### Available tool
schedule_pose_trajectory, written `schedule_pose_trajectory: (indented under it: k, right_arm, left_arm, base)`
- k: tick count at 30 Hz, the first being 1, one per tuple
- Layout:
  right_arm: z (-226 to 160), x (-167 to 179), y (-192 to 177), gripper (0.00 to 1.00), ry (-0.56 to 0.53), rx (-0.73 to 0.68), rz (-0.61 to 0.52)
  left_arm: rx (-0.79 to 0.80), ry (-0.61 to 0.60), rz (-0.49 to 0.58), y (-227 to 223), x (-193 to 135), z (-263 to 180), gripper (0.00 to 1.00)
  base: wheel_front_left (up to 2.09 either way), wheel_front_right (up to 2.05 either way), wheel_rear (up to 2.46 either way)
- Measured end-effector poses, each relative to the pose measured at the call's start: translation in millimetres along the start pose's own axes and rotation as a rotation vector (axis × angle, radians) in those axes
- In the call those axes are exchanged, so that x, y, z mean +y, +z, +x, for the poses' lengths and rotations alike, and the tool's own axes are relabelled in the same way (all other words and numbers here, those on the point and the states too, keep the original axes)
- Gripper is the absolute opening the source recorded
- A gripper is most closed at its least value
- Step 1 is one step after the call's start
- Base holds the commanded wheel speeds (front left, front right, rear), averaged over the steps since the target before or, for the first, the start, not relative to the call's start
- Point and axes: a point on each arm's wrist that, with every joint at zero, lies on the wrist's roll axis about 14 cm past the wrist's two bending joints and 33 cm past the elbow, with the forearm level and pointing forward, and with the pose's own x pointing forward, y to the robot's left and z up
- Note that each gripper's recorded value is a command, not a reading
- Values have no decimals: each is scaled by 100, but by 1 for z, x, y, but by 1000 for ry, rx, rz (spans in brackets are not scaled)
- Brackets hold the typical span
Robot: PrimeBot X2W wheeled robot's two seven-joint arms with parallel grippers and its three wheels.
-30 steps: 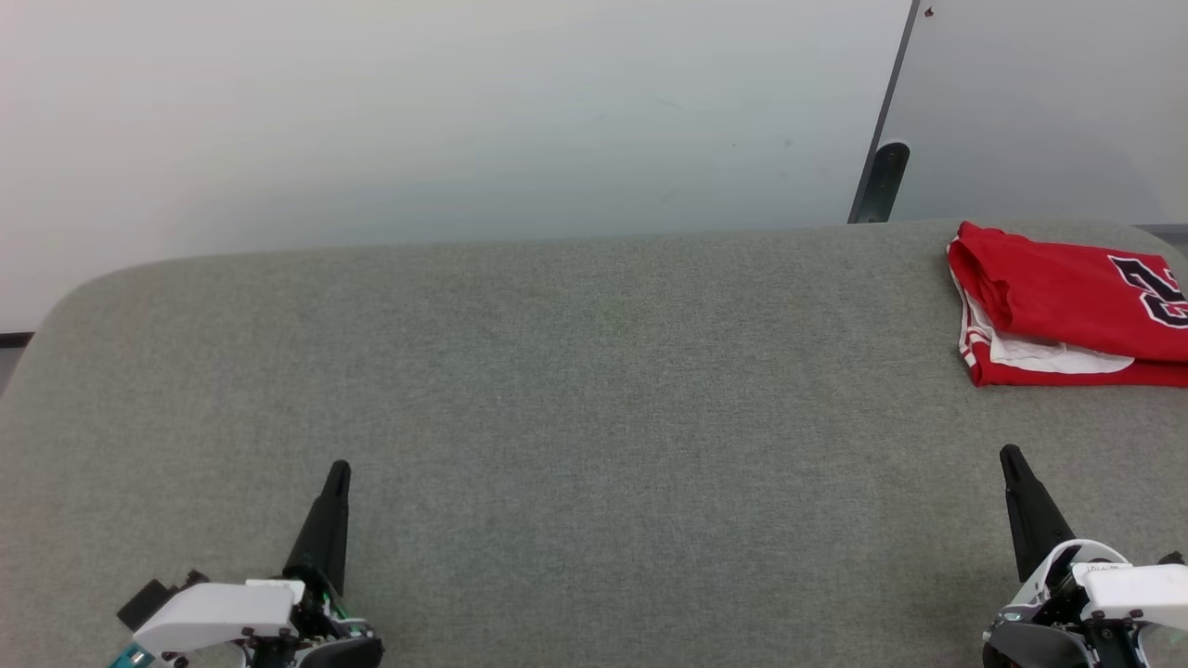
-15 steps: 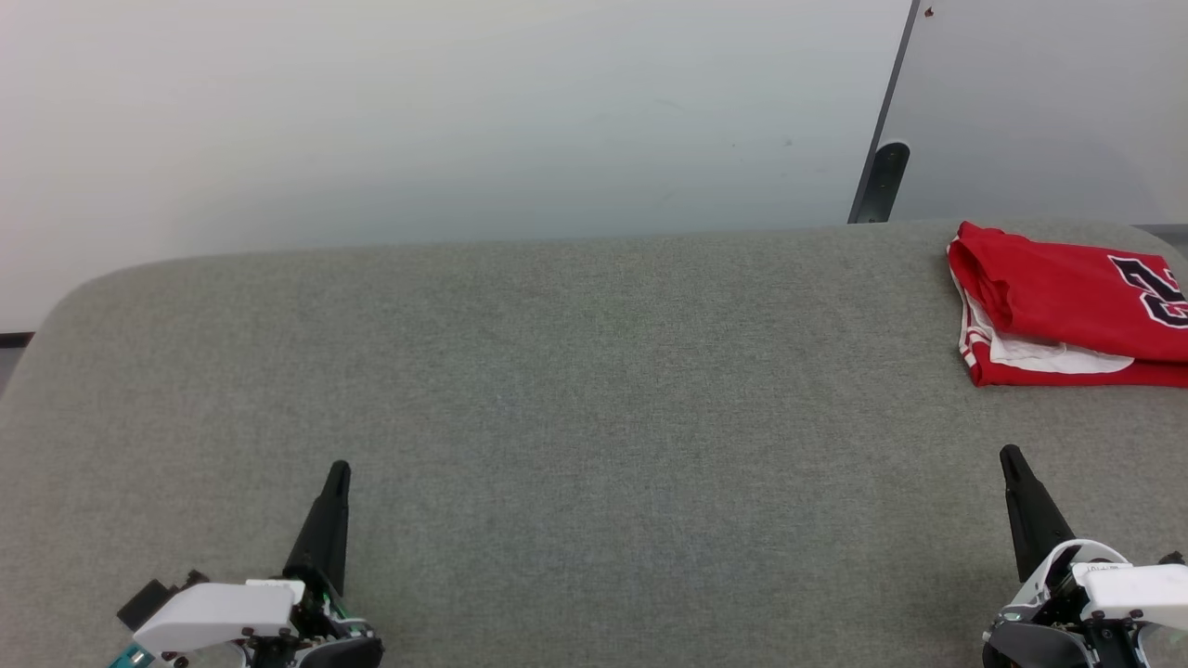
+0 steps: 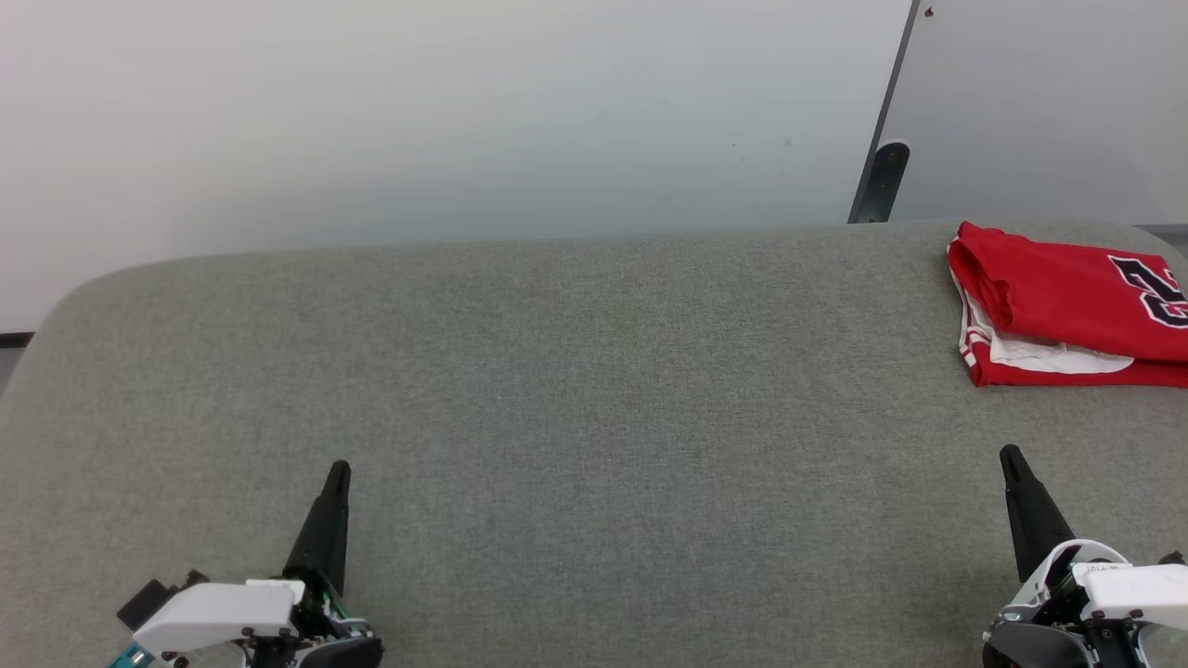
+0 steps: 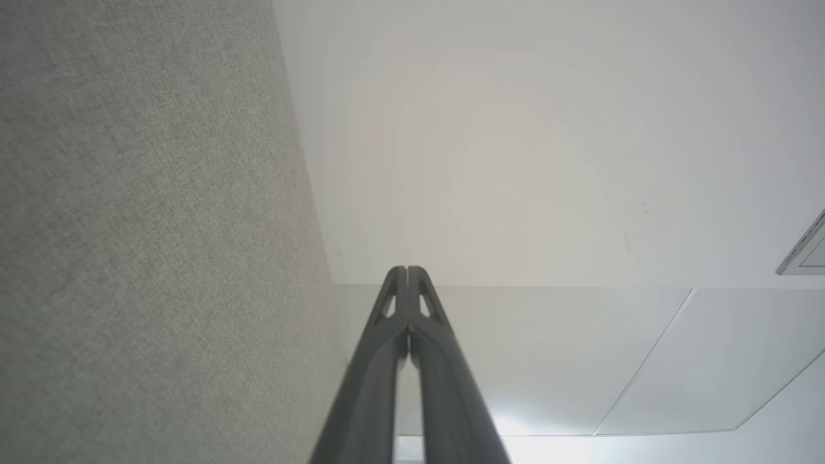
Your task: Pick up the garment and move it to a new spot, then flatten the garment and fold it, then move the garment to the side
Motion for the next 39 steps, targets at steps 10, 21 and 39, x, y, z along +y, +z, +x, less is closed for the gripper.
schedule_pose_trajectory:
  k: [10,21,39]
  right_arm:
    - [0,0,0,0,0,0,0]
    - [0,0,0,0,0,0,0]
    - [0,0,0,0,0,0,0]
  left_arm:
    - [0,0,0,0,0,0,0]
    - [0,0,0,0,0,0,0]
    - [0,0,0,0,0,0,0]
  base:
    - [0,0,0]
    - [0,0,0]
    - [0,0,0]
